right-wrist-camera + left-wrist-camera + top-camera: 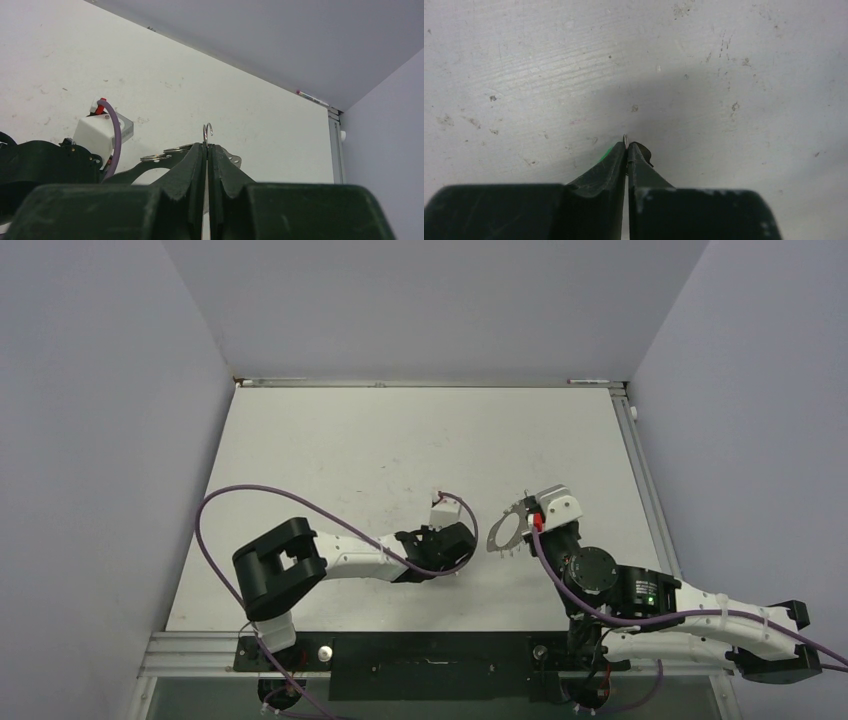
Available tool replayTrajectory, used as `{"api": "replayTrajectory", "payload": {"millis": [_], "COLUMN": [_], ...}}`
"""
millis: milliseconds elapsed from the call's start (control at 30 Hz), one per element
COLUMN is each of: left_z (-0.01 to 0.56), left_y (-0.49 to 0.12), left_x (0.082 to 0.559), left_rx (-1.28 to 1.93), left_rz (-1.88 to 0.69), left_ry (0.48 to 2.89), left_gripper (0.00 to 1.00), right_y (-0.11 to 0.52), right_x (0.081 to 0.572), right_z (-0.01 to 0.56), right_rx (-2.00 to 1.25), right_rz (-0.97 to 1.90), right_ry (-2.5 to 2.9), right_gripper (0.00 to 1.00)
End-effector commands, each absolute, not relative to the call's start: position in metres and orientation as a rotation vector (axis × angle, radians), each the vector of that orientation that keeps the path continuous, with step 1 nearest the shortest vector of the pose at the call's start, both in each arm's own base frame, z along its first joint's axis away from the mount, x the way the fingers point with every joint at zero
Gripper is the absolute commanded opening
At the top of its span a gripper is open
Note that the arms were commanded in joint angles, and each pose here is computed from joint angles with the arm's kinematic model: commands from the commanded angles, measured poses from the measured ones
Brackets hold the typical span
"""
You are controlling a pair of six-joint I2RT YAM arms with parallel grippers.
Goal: Put the keys on the keyring
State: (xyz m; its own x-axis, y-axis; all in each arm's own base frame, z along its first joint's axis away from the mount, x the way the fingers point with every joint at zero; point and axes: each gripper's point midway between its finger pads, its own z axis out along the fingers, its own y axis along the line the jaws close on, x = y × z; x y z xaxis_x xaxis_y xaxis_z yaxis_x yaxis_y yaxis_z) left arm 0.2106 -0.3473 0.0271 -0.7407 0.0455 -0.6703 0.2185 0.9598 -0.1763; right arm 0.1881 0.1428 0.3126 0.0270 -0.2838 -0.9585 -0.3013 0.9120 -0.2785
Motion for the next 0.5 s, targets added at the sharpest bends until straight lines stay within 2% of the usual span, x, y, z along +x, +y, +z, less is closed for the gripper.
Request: {"api": "replayTrajectory", "payload": {"millis": [0, 300, 467], "left_z": [0.04, 0.084, 0.13], "left_y": [-0.358, -0.338, -0.32], "left_x": [0.226, 0.213, 0.204], "left_rx": [0.163, 0.368, 0.53], "left_rz": [-0.314, -0.412, -0.517], "left_ry": [2.339, 2.217, 1.987], "left_gripper": [0.0, 0.0, 0.0], "right_y": [0.138, 0.142, 0.16], "right_x": [0.186, 0.176, 0.16], "right_z": [0.331, 0.339, 0.349], "right_rx": [-0.414, -0.453, -0.558], "right_rz": [0.076, 0.218, 0.381], "right_ry": [1.547, 1.517, 1.452], "right_gripper": [0.05, 0.05, 0.05]}}
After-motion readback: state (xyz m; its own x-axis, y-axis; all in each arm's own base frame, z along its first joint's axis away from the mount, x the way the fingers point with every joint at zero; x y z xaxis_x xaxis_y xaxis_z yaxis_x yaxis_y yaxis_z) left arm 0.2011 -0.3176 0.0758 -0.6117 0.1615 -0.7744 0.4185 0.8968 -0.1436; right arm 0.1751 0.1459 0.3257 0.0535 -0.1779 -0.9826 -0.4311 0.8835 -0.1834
